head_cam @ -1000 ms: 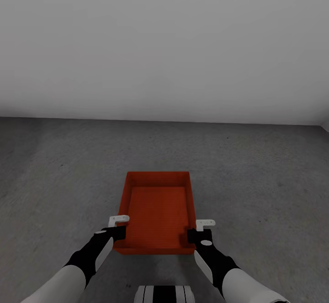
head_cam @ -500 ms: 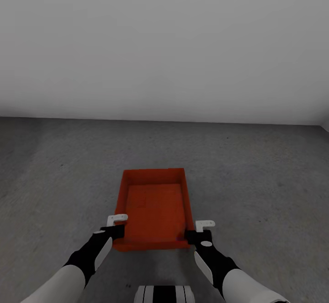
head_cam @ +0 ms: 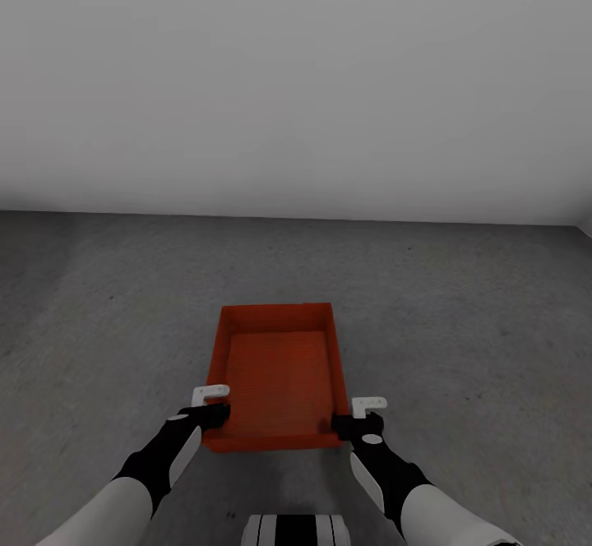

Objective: Move the two storage containers from the living room to the garage. In the garage, place one container on the floor and stack the other container on top of it (either order is fine).

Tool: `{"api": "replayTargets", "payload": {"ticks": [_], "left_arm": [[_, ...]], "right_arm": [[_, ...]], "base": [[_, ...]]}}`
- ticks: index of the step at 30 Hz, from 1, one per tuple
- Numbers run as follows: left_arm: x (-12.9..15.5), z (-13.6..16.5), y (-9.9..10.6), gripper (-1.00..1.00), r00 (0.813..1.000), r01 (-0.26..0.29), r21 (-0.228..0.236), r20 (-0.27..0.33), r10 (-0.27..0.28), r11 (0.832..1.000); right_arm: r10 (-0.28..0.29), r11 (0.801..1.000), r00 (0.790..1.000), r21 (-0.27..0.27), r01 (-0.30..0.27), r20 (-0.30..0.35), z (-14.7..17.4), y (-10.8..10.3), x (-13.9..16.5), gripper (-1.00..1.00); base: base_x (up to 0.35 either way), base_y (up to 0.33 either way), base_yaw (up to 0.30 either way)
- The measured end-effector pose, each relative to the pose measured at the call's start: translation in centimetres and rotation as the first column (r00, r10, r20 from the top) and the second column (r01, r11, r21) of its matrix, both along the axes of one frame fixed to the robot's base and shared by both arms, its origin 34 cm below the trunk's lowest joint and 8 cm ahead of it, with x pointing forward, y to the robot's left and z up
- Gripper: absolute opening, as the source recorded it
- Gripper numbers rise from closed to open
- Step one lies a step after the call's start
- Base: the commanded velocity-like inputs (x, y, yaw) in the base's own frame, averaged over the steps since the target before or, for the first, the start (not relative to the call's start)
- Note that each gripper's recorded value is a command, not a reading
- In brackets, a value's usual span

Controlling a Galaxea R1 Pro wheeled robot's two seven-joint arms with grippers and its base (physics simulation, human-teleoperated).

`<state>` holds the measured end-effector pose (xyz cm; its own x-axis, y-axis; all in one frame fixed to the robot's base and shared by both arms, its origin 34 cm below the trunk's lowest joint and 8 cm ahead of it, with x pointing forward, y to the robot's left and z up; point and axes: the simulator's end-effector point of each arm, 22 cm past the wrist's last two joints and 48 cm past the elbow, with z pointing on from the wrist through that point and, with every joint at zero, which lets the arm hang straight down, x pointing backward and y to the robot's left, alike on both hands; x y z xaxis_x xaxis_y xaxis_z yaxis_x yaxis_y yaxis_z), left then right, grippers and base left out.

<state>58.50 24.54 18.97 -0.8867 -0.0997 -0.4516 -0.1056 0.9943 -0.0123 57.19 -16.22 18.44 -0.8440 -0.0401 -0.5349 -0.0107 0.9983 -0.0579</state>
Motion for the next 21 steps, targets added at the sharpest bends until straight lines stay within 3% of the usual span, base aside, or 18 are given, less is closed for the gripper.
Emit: {"api": "replayTargets", "payload": {"ticks": [5, 13, 21], "left_arm": [[0.0, 0.0, 0.0, 1.00, 1.000, -0.004, 0.000, 0.001, 0.004, 1.000], [0.2, 0.9, 1.6, 1.00, 0.999, -0.044, 0.076, 0.009, 0.043, 0.996], [1.2, 2.7, 2.0, 1.00, 0.998, -0.055, 0.090, 0.041, 0.052, 0.994]], "right_arm": [[-0.001, 1.000, 1.000, 0.000, 0.001, 0.001, 0.0, 0.0, 0.0, 1.00], [-0.001, 1.000, 1.000, 0.000, 0.001, 0.017, 0.9, 0.0, 0.5, 1.00], [-0.001, 1.000, 0.999, 0.001, 0.001, 0.050, 2.6, 0.1, 1.5, 1.00]], "base": [[0.000, 0.000, 0.000], [0.000, 0.000, 0.000], [0.000, 0.000, 0.000]]}}
